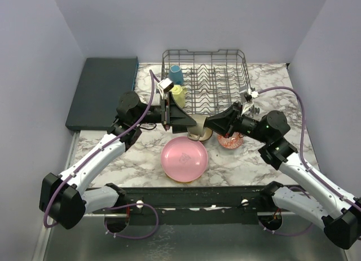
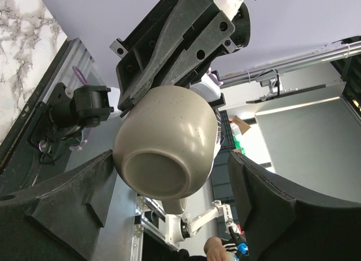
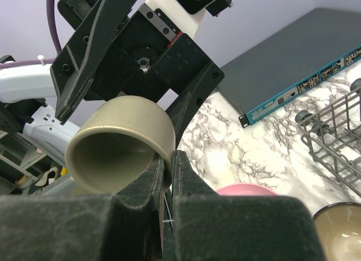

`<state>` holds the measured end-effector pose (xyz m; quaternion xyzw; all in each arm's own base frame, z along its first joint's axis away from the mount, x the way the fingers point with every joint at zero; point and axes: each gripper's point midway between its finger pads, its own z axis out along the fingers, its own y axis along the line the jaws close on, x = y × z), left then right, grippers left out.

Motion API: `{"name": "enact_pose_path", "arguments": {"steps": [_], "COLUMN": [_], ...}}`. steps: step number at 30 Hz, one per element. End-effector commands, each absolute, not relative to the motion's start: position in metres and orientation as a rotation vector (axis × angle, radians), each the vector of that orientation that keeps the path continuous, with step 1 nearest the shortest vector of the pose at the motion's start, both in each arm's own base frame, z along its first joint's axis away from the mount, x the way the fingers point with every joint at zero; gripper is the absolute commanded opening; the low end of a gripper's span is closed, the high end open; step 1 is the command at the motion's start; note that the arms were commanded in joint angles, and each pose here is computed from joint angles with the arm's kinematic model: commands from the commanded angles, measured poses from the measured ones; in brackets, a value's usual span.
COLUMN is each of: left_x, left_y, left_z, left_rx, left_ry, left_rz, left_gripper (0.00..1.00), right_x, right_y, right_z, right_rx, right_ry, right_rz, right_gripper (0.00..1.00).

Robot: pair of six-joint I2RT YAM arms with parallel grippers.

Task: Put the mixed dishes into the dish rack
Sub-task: Turn the cup upside down in the dish rack.

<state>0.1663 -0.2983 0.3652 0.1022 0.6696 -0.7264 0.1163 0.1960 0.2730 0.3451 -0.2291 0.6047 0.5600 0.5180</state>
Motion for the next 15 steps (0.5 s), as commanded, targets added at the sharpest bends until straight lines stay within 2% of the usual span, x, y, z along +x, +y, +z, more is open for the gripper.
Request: {"name": "enact_pose_path", "arguments": {"steps": [1, 7, 15], "left_x": [0.1634, 0.1632, 0.1631], "left_y": [-0.2972, -0.2974, -0.2980], "left_z": [0.3651, 0.3656, 0.3651], "left_rx": [0.349, 0.359, 0.372], "left_ry": [1.944, 1.942, 1.943], "left_rz": [-2.137, -2.141, -2.146], "left_gripper": [0.83, 0.78, 0.62], "right_x": [0.1879, 0.1910, 0.1926], "right_y": [0.2769, 0.2788, 0.2801], "right_z": [0.3581, 0.3552, 0.3517], "right_rx": [-0.594, -0.589, -0.586], "right_ry": [1.374, 1.381, 1.390], "right_rz": [1.371, 1.368, 1.369], "right_gripper": [0.01, 0.01, 0.01]}}
